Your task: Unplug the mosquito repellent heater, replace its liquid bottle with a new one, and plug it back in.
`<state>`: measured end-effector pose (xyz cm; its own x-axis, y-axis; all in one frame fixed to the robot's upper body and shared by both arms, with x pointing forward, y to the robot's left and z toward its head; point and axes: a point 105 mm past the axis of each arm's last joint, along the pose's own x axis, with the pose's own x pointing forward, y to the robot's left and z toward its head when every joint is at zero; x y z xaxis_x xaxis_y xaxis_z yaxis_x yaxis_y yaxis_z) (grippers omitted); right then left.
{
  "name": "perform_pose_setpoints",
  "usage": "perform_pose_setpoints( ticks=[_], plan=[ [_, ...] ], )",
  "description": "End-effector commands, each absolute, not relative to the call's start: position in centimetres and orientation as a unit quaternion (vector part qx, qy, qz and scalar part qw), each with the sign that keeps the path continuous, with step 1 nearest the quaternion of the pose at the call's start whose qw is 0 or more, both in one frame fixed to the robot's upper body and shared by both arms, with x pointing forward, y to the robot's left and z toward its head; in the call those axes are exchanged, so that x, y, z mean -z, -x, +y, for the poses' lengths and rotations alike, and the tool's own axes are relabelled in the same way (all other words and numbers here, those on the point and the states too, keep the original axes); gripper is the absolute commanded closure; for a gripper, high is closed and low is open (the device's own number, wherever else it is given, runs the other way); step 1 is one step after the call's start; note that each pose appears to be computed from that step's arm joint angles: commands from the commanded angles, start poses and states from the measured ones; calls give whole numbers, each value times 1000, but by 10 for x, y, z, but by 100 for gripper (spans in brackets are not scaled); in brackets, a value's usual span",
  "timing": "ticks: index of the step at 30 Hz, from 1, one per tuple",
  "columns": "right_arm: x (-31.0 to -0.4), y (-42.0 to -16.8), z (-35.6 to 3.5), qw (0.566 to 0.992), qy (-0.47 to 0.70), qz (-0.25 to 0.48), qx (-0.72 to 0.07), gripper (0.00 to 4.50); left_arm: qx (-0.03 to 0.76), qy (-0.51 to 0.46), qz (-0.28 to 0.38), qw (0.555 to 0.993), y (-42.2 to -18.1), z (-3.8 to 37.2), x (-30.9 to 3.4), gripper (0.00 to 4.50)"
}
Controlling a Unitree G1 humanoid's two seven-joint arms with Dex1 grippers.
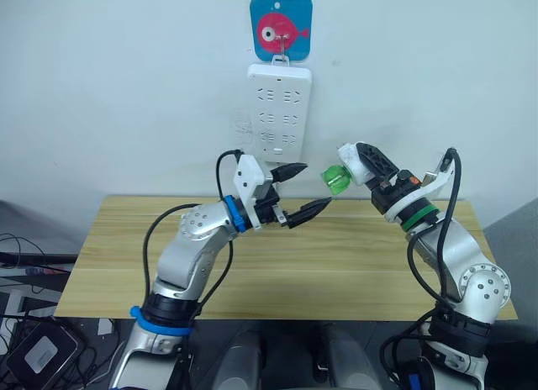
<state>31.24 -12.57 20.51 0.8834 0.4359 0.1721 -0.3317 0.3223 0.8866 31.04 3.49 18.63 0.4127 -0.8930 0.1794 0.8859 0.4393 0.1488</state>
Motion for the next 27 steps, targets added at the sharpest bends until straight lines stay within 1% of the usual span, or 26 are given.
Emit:
perform_pose_setpoints(
  ticks=[1,5,14,25,27],
  plan=[
    [-222,-301,-119,807,-528,29,-264,143,523,-20,-149,839,-311,30,-197,2],
    [-224,-298,-116,805,-530,30,-266,143,518,-12,-159,840,-314,25,-200,2],
    [-229,-297,-106,801,-534,29,-269,143,521,-4,-152,840,-308,18,-193,2],
    [-227,-297,-111,803,-533,31,-264,143,512,9,-161,843,-307,14,-198,2],
    [-226,-298,-113,806,-530,31,-263,143,512,11,-162,843,-307,15,-198,42]
  ],
)
